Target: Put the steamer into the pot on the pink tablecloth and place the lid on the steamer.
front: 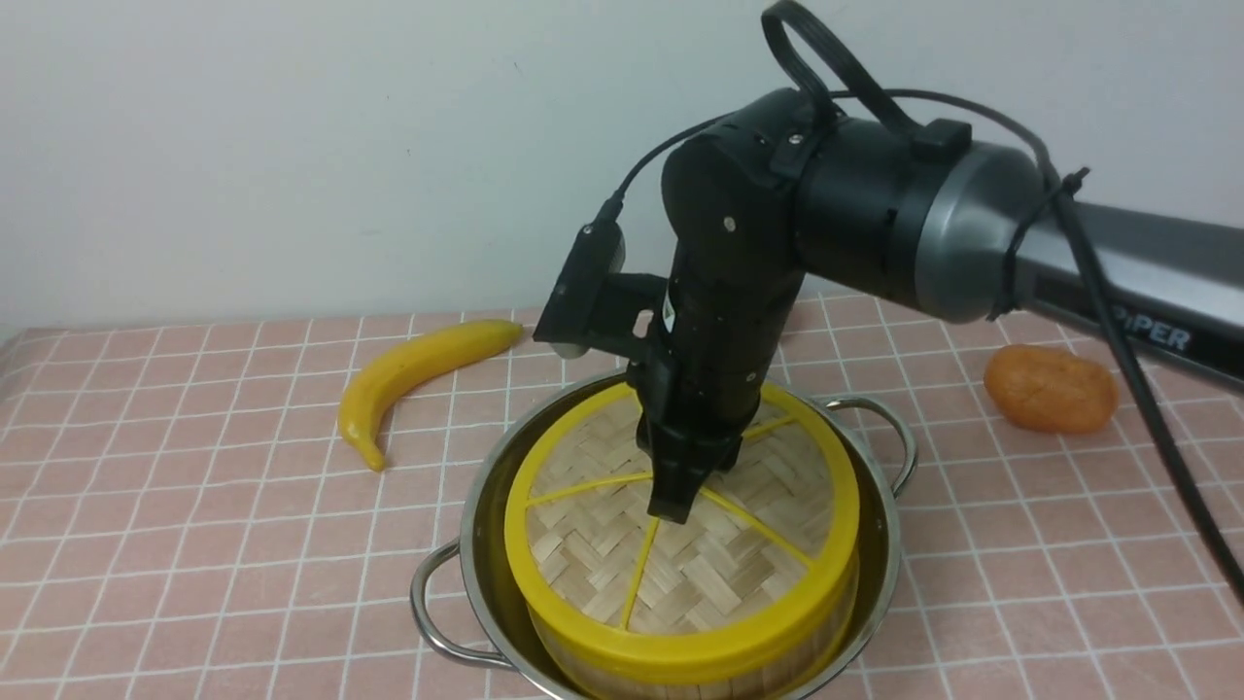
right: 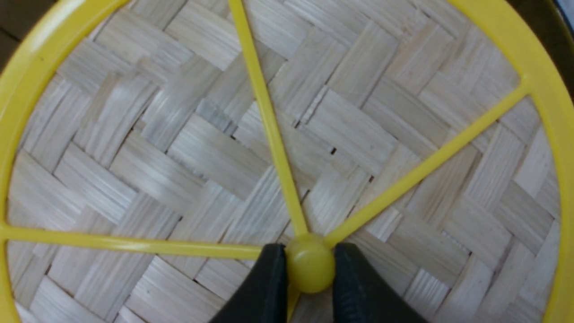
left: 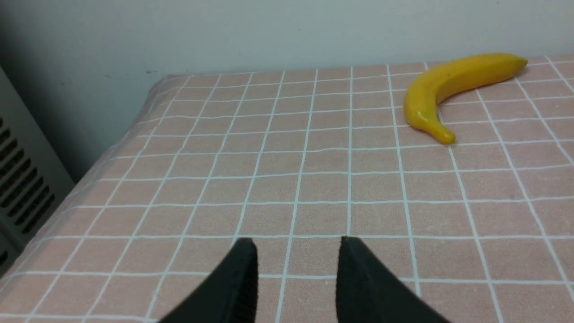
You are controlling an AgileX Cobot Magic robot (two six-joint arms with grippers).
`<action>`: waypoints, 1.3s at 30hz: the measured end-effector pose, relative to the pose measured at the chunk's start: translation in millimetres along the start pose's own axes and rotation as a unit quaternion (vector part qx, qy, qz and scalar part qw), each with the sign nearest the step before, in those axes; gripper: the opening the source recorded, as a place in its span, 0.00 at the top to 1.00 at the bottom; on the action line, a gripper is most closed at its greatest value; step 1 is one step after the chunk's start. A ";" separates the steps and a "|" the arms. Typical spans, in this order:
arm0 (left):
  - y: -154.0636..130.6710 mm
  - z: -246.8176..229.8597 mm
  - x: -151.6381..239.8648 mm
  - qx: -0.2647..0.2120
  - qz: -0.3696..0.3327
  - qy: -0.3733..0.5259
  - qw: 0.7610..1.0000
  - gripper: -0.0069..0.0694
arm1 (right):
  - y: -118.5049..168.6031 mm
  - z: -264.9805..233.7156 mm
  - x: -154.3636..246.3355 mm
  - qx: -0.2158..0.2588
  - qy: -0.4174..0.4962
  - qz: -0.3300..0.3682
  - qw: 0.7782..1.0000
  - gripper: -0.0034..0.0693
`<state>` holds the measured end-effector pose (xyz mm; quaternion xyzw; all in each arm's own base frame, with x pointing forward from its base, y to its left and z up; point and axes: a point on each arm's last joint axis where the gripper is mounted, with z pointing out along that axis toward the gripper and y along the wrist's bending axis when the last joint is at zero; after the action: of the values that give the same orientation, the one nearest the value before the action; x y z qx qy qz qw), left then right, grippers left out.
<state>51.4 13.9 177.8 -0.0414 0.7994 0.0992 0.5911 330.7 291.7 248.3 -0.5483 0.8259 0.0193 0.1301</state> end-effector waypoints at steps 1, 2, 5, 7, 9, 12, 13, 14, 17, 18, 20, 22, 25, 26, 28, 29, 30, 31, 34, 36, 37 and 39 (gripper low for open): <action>0.0 0.0 0.0 0.000 0.000 0.000 1.000 0.59 | -2.2 1.6 0.9 -0.003 0.000 0.004 1.000 0.75; 0.0 0.0 0.0 0.000 0.000 0.000 1.000 0.59 | -4.3 1.8 1.5 -0.008 -0.001 0.010 1.000 0.75; 0.0 0.0 0.0 0.000 0.000 0.000 1.000 0.59 | -7.2 1.8 2.9 -0.018 -0.006 0.022 1.000 0.75; 0.0 0.0 0.0 0.000 0.000 0.000 1.000 0.59 | -7.3 1.8 2.9 -0.022 -0.007 0.026 0.999 0.75; 0.0 0.0 0.0 0.000 0.000 0.000 1.000 0.59 | -7.6 1.7 3.0 -0.023 -0.008 0.026 0.999 0.75; 0.0 0.0 0.0 0.000 0.000 0.000 1.000 0.59 | -8.2 1.6 3.2 -0.037 -0.016 0.035 0.999 0.75; 0.0 0.0 0.0 0.000 0.000 0.000 1.000 0.59 | -8.6 1.5 3.4 -0.039 -0.017 0.038 0.998 0.74; 0.0 0.0 0.0 0.000 0.000 0.000 1.000 0.59 | -8.6 1.5 3.3 -0.042 -0.018 0.039 0.998 0.71; 0.0 0.0 0.0 0.000 0.000 0.000 1.000 0.59 | -7.6 1.4 2.3 -0.048 -0.023 0.043 0.998 0.59; 0.0 0.0 0.0 0.000 0.000 0.000 1.000 0.59 | -7.6 1.4 2.3 -0.048 -0.023 0.043 0.998 0.57; 0.0 0.0 0.0 0.000 0.000 0.000 1.000 0.59 | -7.3 -3.9 1.9 -0.047 -0.031 0.044 0.997 0.46; 0.0 0.0 0.0 0.000 0.000 0.000 1.000 0.59 | -7.1 -15.9 2.1 -0.040 -0.043 0.047 0.997 0.38; 0.0 0.0 0.0 0.000 0.000 0.000 1.000 0.59 | -6.0 -53.1 3.2 -0.023 -0.082 0.070 0.994 0.40; 0.0 0.0 0.0 0.000 0.000 0.000 1.000 0.59 | -4.9 -67.0 4.4 -0.018 -0.097 0.073 0.992 0.46; 0.0 0.0 0.0 0.000 0.000 0.000 1.000 0.59 | -1.8 -97.1 8.7 -0.007 -0.129 0.077 0.989 0.67; 0.0 0.0 0.0 0.000 0.000 0.000 1.000 0.59 | -0.5 -106.9 10.4 -0.004 -0.140 0.079 0.987 0.77; 0.0 0.0 0.0 0.000 0.000 0.000 1.000 0.59 | 1.2 -117.8 12.5 -0.001 -0.152 0.083 0.985 0.86; 0.0 0.0 0.0 0.000 0.000 0.000 1.000 0.59 | 3.6 -129.5 14.5 -0.004 -0.166 0.093 0.982 0.93; 0.0 0.0 0.0 0.000 0.000 0.000 1.000 0.59 | 9.4 -148.5 18.0 -0.016 -0.193 0.110 0.975 0.97; 0.0 0.0 0.0 0.000 0.000 0.000 1.000 0.59 | 11.8 -154.0 18.8 -0.023 -0.202 0.115 0.972 0.97; 0.0 0.0 0.0 0.000 0.000 0.000 1.000 0.59 | 13.3 -156.6 18.9 -0.030 -0.207 0.118 0.971 0.97; 0.0 0.0 0.0 0.000 0.000 0.000 1.000 0.59 | 18.3 -161.6 17.8 -0.056 -0.221 0.126 0.965 0.97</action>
<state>51.4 13.9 177.8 -0.0414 0.7994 0.0992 0.5911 276.2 254.7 398.0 -0.4280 0.8366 0.2029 0.2751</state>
